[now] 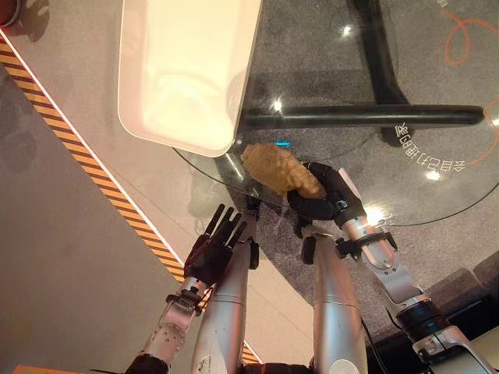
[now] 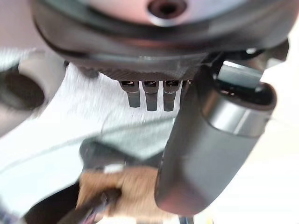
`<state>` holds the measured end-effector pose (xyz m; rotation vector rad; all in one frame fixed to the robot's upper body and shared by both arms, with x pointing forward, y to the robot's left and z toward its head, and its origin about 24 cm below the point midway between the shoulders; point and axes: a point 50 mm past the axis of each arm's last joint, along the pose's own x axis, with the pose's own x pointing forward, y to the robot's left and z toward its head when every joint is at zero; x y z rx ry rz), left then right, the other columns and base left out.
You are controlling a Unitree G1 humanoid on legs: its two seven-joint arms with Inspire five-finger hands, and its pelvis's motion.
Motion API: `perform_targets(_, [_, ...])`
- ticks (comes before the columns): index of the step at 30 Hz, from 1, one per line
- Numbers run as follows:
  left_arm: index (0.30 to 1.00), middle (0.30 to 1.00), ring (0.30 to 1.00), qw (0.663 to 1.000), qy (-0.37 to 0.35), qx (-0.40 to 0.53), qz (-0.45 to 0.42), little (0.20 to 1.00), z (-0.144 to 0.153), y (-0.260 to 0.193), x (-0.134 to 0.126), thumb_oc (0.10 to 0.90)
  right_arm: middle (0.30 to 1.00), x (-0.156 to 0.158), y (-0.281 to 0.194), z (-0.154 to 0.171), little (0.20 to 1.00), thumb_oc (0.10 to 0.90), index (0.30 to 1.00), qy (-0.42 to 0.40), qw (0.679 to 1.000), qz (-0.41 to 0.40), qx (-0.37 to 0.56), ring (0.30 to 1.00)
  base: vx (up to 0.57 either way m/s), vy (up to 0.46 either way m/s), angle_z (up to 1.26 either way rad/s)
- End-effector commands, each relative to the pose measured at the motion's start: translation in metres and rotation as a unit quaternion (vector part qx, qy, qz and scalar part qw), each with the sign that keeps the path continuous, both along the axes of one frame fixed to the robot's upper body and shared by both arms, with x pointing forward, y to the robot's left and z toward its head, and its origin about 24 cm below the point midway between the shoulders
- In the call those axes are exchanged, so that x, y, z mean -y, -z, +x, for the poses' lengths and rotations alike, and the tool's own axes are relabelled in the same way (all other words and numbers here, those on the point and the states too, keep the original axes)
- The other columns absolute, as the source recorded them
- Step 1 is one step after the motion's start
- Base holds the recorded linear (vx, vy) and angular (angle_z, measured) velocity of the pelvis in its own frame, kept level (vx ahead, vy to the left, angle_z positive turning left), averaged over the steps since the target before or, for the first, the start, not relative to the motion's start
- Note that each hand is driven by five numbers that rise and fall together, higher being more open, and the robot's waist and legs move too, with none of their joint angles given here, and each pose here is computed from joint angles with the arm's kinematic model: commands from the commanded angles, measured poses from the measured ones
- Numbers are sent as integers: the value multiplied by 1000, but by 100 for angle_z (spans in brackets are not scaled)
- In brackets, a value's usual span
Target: Wipe the table with a cloth and put it in the basket.
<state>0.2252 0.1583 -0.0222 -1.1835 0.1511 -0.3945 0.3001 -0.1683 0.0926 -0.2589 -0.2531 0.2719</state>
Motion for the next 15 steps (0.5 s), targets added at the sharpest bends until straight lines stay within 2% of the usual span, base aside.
perform_targets(1, [900,900,900,995,41,43,-80,900,-30,-2,10,800,300,-20,-46,-23,200,100,300,-77,987,57,127,300,0,0,0])
perform_targets(2, [900,900,900,989,70,74,-108,900,-33,-10,15,800,300,-19,-49,-25,200,100,300,-85,985,69,131,300,0,0,0])
perform_targets(6, [900,900,900,977,128,119,-124,900,-38,-21,26,800,300,-20,-63,-33,200,100,300,-126,971,135,149,300,0,0,0])
perform_targets(15, [900,900,900,965,151,160,-143,900,-37,-34,38,800,300,-21,-95,-55,200,100,300,-187,918,251,244,300,-8,-2,-1])
